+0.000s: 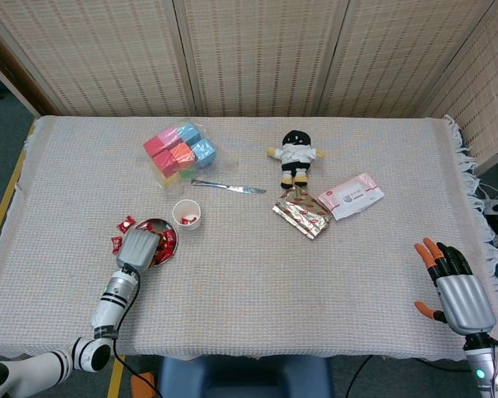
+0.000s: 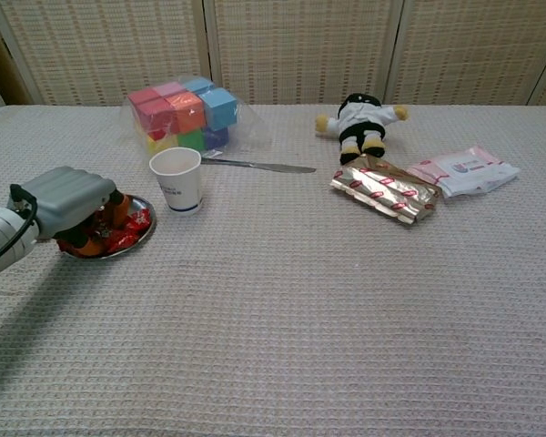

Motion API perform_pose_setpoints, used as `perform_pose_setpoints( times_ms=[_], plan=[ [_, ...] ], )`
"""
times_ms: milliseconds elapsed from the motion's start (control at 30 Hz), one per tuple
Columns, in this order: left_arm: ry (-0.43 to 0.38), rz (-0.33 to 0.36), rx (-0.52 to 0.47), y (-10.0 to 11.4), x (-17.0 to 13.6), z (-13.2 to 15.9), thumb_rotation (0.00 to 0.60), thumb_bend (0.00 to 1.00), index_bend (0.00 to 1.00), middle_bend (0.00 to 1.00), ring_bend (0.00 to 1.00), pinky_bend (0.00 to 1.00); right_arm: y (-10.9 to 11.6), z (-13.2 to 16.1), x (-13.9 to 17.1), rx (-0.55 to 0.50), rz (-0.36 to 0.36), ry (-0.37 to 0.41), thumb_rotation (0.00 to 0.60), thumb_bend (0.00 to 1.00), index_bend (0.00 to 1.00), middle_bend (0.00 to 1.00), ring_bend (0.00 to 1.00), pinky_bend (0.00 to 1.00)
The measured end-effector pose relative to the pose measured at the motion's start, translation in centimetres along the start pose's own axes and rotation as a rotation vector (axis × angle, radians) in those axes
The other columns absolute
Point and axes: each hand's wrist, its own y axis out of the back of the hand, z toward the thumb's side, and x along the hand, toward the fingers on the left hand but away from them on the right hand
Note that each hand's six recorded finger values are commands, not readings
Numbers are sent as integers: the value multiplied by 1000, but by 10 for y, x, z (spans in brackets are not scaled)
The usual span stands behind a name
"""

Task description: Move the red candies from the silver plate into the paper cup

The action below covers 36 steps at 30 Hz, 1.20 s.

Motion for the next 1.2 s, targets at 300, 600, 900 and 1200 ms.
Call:
perform_pose_setpoints(
  times_ms=[300,600,900,1200],
  plan=[
    [6,16,-26,3,1,-1,600,466,688,677,626,1000,0,0,0,0,0,-1,600,0,0,0,0,102],
    [10,44,-53,9,1,-3,600,585,736,728,657,1000,0,0,0,1,-1,-3,600,0,0,0,0,105],
    [20,110,-91,35,-2,-14,600,604,747,742,665,1000,0,-1,-1,0,-1,-7,600,0,0,0,0,106],
    [18,197,-127,78,-1,-19,600,607,748,744,668,1000,0,-1,-2,-1,-1,-6,600,0,0,0,0,106]
  ],
)
